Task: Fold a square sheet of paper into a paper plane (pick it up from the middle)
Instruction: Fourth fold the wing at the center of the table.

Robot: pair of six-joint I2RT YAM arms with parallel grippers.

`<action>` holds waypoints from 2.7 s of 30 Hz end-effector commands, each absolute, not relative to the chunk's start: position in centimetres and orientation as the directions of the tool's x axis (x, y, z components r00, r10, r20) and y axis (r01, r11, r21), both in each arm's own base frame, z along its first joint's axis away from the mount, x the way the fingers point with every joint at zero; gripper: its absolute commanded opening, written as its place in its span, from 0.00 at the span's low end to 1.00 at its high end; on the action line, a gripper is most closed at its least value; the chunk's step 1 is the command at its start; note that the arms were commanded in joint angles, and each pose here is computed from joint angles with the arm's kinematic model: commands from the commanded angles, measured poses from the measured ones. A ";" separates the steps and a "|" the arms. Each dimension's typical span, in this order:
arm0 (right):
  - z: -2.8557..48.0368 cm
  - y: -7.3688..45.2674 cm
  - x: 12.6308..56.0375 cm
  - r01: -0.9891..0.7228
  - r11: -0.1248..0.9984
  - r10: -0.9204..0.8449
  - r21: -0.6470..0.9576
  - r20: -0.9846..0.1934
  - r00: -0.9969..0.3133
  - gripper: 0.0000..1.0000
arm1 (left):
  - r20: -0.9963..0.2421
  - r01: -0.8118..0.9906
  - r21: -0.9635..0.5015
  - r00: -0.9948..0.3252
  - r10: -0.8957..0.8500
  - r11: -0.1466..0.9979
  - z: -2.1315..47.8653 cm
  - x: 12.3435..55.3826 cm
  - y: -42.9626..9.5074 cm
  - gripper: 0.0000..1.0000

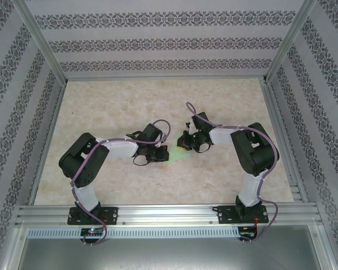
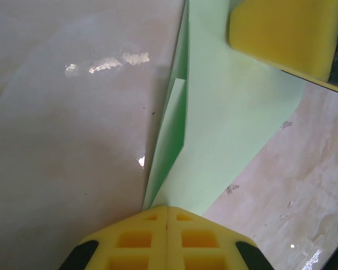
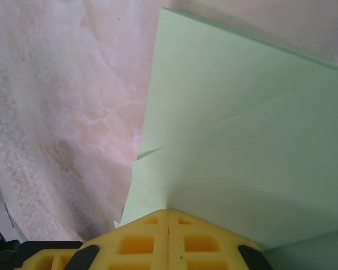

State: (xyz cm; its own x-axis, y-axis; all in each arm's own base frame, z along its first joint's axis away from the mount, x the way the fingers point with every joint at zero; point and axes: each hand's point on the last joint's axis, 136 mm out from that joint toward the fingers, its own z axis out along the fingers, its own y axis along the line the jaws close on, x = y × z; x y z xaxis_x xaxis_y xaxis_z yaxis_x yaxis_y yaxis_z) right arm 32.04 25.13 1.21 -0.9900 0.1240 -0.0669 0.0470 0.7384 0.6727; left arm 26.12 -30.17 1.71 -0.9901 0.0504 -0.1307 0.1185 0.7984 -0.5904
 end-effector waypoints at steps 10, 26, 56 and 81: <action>6.2 26.3 30.7 -0.055 0.738 0.096 0.672 -0.185 -0.978 0.09 | -0.055 0.017 -0.494 -0.998 -0.012 0.869 -1.7 24.8 -27.2 0.00; 1.7 29.4 27.9 -0.037 0.738 0.038 0.674 -0.097 -0.995 0.00 | -0.017 -0.066 -0.451 -0.996 -0.083 0.890 -2.5 24.5 -26.0 0.00; -0.8 18.6 39.8 0.110 0.774 0.252 0.623 -0.145 -0.957 0.00 | 0.047 -0.090 -0.399 -0.996 -0.078 0.913 -3.6 22.6 -24.1 0.00; 0.2 24.6 32.8 -0.037 0.763 0.081 0.646 -0.152 -0.985 0.00 | 0.046 -0.081 -0.395 -0.997 -0.069 0.915 -3.4 23.0 -24.4 0.00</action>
